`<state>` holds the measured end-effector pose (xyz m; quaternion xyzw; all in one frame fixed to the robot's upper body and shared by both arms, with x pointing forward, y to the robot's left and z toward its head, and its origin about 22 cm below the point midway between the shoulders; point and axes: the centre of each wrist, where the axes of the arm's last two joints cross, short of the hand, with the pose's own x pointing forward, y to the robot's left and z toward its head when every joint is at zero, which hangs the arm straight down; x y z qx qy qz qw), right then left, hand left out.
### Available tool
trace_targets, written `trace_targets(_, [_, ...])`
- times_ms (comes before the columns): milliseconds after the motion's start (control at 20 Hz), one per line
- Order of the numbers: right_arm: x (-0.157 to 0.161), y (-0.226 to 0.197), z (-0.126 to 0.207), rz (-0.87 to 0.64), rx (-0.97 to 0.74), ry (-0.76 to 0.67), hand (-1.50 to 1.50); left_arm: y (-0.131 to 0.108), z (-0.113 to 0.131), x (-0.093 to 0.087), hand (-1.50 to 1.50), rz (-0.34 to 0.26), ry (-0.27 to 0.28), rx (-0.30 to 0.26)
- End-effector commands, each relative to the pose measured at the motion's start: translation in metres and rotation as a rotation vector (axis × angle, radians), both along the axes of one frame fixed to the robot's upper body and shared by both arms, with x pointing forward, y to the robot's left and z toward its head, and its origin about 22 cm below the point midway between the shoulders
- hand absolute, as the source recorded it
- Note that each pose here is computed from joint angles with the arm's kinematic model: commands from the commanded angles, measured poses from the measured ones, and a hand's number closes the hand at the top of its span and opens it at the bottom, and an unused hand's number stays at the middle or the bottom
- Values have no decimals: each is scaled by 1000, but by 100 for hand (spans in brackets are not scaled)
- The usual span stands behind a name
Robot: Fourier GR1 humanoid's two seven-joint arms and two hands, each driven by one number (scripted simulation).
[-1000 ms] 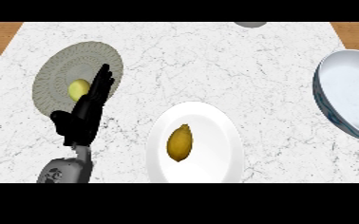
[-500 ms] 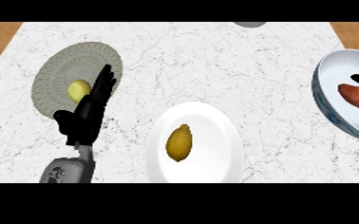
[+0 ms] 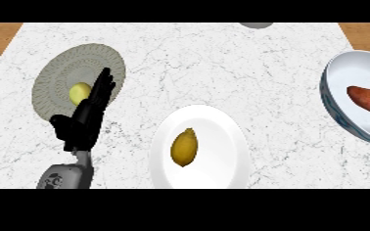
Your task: Pick the sweet potato from the plate and place it in the bowl
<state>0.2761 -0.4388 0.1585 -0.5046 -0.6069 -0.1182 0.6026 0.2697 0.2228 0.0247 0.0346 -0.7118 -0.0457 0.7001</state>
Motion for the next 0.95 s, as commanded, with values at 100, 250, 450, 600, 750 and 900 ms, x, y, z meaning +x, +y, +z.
trace_targets(100, [-42, -17, -4, -1, 135, -103, -150, -7, 14, 3, 0, -5, -11, -13])
trace_targets(250, [-72, -10, -4, 53, 160, -134, -150, -6, 7, 0, 0, 3, -9, -2])
trace_targets(450, [-91, -34, -7, 88, 186, -152, -150, -7, -2, 9, 0, -14, -14, 1])
trace_targets(600, [-116, -15, -16, 119, 177, -156, -150, -1, 8, 3, 0, -1, 0, -8])
trace_targets(750, [-131, -22, -14, 152, 176, -126, -150, -8, 2, -5, 0, -17, 5, 2])
trace_targets(900, [-131, -3, -34, 150, 174, -127, -150, -8, -3, 11, 0, -28, -18, -4])
